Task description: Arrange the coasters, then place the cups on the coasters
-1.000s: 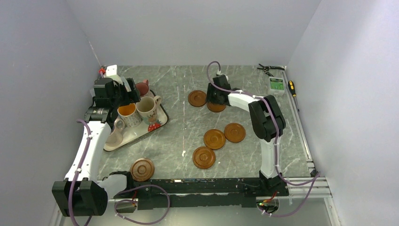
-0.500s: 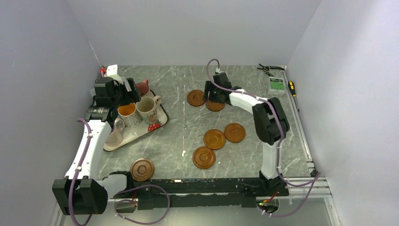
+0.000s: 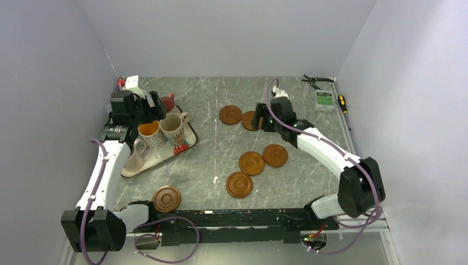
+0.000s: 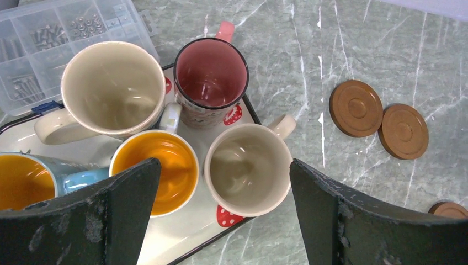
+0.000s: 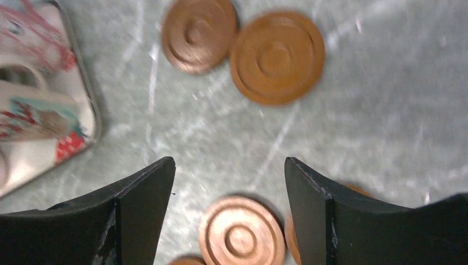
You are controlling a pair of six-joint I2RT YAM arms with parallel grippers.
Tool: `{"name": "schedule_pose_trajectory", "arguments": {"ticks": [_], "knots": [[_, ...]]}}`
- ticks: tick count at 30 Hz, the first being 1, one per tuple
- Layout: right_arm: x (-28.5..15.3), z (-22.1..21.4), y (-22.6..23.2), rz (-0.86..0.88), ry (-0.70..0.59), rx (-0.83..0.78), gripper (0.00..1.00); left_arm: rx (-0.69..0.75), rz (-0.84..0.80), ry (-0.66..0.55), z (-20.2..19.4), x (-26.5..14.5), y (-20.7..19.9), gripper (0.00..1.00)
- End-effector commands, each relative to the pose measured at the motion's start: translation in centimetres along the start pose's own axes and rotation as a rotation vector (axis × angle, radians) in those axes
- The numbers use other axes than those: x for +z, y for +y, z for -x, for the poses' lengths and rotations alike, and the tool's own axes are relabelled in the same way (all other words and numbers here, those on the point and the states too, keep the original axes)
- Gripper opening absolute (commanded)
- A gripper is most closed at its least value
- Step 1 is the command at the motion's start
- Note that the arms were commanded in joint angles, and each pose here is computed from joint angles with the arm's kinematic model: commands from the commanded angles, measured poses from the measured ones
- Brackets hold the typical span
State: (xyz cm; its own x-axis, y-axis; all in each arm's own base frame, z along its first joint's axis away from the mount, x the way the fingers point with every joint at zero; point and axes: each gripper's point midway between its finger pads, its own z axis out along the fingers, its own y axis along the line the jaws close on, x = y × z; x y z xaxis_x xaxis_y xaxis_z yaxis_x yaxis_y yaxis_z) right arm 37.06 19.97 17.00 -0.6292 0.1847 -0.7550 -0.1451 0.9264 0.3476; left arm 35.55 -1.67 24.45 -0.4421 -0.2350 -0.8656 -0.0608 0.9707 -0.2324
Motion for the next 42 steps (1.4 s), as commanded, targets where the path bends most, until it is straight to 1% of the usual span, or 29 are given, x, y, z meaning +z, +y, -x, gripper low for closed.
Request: {"name": "schedule_pose_trajectory", "arguments": {"ticks": [1, 3, 7, 13, 19, 27, 34, 42], "knots": [[-1.3, -3.9, -2.6, -0.078, 0.047, 0.089, 0.77, -0.011, -0.068, -0.034, 1.7, -0.5, -2.1, 0.94], [-1.5, -5.7, -3.1, -0.070, 0.065, 0.115, 0.77, -0.013, -0.085, -0.032, 1.6, -0.6, -2.5, 0.94], [-1.5, -8.1, -4.6, -0.120, 0.104, 0.140, 0.78, -0.016, -0.089, -0.028, 1.4, -0.5, -2.6, 0.93], [-0.7, -10.6, -5.8, -0.165, 0.151, 0.177, 0.77, -0.019, -0.094, -0.018, 1.2, -0.2, -2.7, 0.94], [0.1, -12.2, -6.0, -0.162, 0.155, 0.258, 0.76, -0.020, -0.084, -0.019, 1.2, -0.3, -2.5, 0.93], [0.6, -12.9, -7.7, -0.221, 0.121, 0.279, 0.76, -0.022, -0.084, -0.009, 1.0, -0.1, -2.6, 0.94], [1.4, -13.0, -9.6, -0.258, 0.109, 0.295, 0.74, -0.022, -0.086, -0.001, 0.9, 0.1, -2.6, 0.94], [3.4, -11.0, -11.3, -0.263, 0.052, 0.323, 0.72, -0.023, -0.089, 0.009, 0.7, 0.3, -2.6, 0.94]]}}
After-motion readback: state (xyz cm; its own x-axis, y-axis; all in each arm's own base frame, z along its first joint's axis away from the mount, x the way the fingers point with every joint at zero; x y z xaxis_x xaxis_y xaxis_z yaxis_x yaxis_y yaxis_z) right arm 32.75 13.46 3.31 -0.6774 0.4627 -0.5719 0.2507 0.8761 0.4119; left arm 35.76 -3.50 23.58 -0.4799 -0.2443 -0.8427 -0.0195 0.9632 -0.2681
